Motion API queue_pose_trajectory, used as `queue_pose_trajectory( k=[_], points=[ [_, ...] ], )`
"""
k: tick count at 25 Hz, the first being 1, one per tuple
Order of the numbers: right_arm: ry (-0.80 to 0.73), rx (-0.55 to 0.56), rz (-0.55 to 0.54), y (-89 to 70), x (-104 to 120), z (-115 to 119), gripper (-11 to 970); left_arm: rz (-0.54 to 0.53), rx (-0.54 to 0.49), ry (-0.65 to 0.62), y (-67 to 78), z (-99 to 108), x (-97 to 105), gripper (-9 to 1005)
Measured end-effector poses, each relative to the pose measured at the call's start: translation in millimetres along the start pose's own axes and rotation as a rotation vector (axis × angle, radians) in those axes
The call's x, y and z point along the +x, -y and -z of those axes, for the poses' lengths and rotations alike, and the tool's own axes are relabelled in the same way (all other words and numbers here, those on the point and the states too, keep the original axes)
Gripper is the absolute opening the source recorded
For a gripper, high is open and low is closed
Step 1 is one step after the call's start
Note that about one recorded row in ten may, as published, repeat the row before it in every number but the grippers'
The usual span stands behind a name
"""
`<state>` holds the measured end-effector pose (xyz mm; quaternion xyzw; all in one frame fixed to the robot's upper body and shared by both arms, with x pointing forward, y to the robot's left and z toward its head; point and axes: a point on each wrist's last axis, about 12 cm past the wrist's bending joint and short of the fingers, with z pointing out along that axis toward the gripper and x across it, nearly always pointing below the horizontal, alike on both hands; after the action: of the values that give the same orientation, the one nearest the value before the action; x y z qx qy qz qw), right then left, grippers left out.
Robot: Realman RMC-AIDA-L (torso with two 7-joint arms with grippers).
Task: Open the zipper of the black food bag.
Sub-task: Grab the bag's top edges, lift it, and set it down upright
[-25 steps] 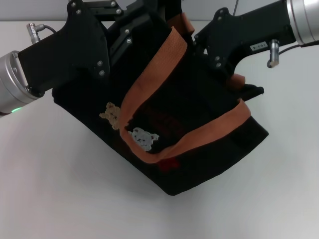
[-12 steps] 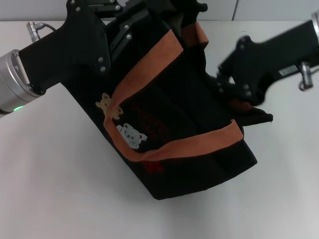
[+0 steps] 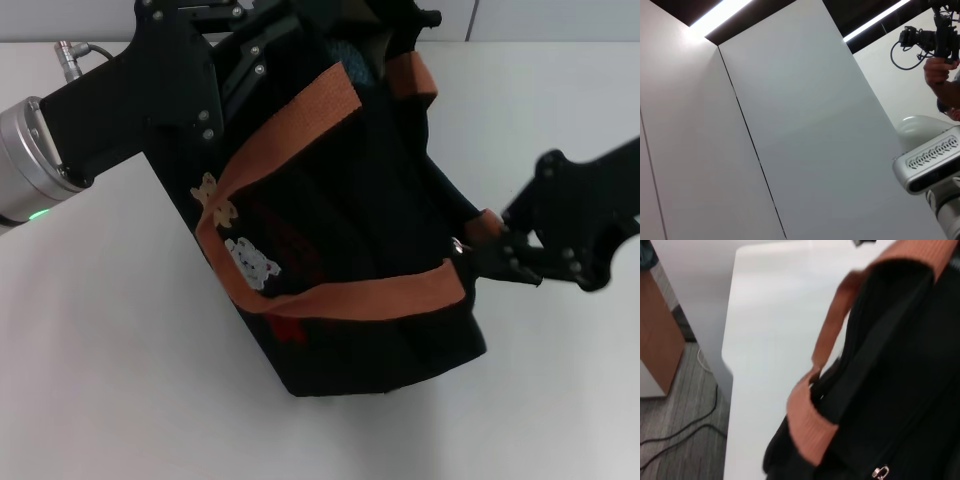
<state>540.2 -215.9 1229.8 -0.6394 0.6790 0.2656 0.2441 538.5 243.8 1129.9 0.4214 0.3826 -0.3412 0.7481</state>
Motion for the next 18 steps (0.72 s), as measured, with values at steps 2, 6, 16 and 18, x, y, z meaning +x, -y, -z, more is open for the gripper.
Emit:
queue_pose_trajectory(
  k=[2, 6, 16, 18],
  points=[
    [-0.018, -0.005, -0.015, -3.7, 6.0, 1.1, -1, 0.000, 0.000, 0.000, -0.1, 0.0, 0.0, 108],
    [-0.020, -0.016, -0.046, -7.8, 14.9, 4.7, -1, 0.000, -0.001, 0.000, -0.2, -0.1, 0.0, 109],
    [0.132, 0.103, -0.188, -7.1, 48.4, 28.1, -1, 0.002, -0.002, -0.002, 0.1, 0.4, 0.2, 110],
    [0.146, 0.130, -0.195, -7.9, 54.1, 32.4, 33, 0.002, -0.004, -0.003, 0.4, 1.0, 0.3, 109]
  ],
)
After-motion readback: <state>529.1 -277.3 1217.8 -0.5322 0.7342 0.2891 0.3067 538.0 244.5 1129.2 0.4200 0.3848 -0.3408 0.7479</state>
